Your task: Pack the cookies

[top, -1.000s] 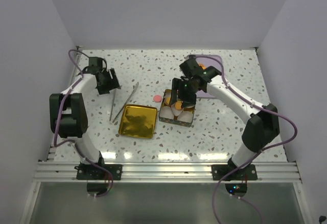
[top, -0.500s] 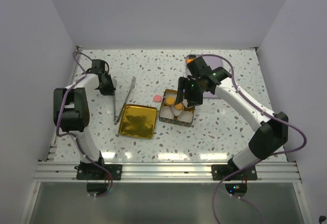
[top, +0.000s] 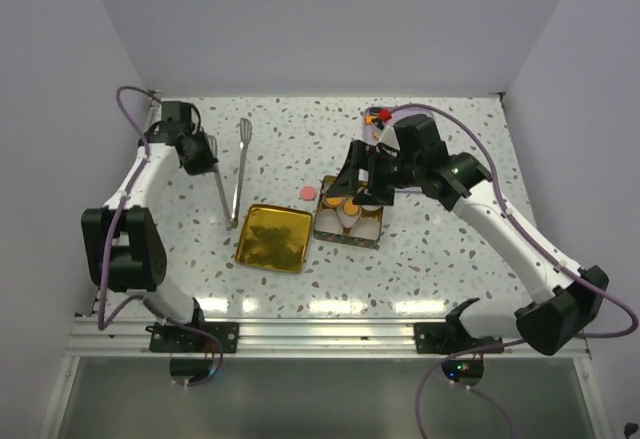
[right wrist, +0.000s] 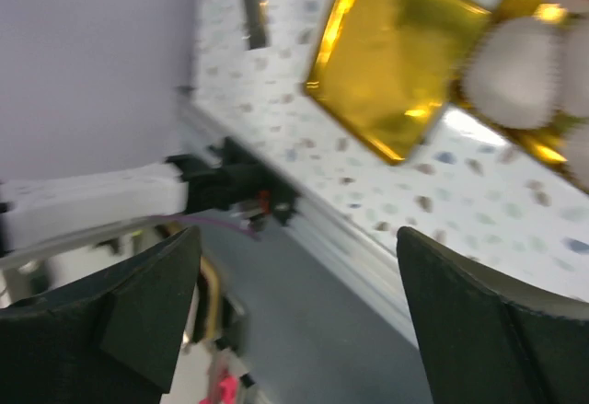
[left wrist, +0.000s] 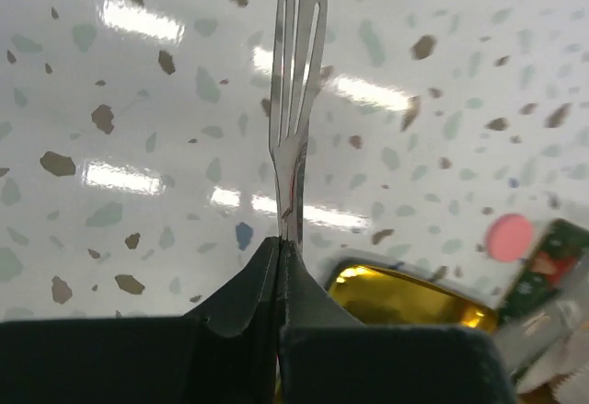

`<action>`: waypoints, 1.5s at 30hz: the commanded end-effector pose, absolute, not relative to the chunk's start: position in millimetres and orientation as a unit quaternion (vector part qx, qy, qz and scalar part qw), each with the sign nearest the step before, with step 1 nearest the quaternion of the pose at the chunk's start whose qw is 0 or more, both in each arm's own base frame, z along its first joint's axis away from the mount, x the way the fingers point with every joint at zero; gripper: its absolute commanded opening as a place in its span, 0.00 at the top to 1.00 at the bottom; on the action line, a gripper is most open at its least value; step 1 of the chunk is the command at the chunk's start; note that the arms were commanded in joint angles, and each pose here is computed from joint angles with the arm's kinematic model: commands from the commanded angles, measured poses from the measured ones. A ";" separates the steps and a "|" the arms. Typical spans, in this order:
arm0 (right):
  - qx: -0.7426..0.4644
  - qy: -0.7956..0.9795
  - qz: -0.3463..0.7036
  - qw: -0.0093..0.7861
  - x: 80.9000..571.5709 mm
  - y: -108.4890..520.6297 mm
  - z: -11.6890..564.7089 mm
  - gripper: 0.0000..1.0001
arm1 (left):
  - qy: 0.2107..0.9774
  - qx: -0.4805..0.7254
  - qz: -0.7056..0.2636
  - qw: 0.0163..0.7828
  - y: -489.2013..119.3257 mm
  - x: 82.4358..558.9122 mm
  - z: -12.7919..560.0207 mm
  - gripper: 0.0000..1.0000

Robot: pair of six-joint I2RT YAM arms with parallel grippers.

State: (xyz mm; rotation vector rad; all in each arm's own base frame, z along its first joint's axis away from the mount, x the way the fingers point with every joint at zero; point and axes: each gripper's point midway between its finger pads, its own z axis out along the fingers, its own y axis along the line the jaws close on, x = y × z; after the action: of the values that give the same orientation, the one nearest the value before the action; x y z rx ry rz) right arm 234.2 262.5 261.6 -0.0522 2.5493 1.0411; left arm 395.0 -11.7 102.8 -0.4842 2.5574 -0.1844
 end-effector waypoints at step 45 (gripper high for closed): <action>-0.226 0.642 0.717 0.149 206.6 421.6 413.7 0.06 | 0.739 -0.151 -0.476 0.452 -122.2 319.8 424.6 1.00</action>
State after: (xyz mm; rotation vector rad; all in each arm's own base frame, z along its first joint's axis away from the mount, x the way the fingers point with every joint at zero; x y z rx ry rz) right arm 211.2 435.2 384.7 -0.5976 1.9315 2.0667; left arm 330.0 -124.5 394.8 -0.4500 1.8532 -1.2306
